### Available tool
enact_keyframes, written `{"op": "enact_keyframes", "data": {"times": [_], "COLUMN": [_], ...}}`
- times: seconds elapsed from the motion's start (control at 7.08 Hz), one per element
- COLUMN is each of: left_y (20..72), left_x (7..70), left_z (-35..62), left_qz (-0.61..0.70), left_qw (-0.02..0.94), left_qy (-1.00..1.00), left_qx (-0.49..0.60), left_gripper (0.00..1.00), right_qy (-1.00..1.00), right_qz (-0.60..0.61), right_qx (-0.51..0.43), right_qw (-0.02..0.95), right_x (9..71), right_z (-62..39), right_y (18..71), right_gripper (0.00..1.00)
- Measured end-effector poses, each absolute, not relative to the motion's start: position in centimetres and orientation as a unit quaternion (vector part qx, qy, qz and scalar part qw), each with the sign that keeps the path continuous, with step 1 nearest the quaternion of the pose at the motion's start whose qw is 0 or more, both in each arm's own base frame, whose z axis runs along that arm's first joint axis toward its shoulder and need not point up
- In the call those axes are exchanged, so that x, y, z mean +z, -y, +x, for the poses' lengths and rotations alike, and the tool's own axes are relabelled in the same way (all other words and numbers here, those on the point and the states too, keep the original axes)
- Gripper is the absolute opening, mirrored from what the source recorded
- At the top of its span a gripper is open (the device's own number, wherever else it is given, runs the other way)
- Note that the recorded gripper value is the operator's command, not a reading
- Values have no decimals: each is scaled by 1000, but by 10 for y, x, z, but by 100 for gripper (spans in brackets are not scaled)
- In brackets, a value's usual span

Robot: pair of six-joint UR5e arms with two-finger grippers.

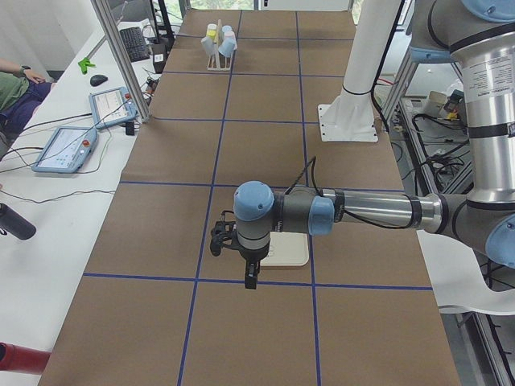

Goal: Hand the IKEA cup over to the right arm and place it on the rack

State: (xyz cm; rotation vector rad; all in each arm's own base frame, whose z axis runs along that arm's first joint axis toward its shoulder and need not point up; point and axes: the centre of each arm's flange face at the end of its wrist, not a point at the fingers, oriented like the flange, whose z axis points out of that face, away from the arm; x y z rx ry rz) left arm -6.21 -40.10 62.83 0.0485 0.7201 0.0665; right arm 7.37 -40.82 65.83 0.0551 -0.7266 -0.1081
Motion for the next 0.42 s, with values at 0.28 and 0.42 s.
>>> {"op": "enact_keyframes", "data": {"times": [0.28,0.42], "left_y": [402,402], "left_x": [627,626], "left_z": [-62,-62], "left_qz": [25,27], "left_qw": [935,935], "left_qy": [-353,-353], "left_qx": [33,34], "left_gripper": [100,100], "right_qy": [355,355], "right_qz": [27,26], "right_qx": [-53,-53], "right_qw": [933,933], "right_x": [659,659], "right_z": [74,74], "right_y": [405,404], "right_gripper": [100,100]}}
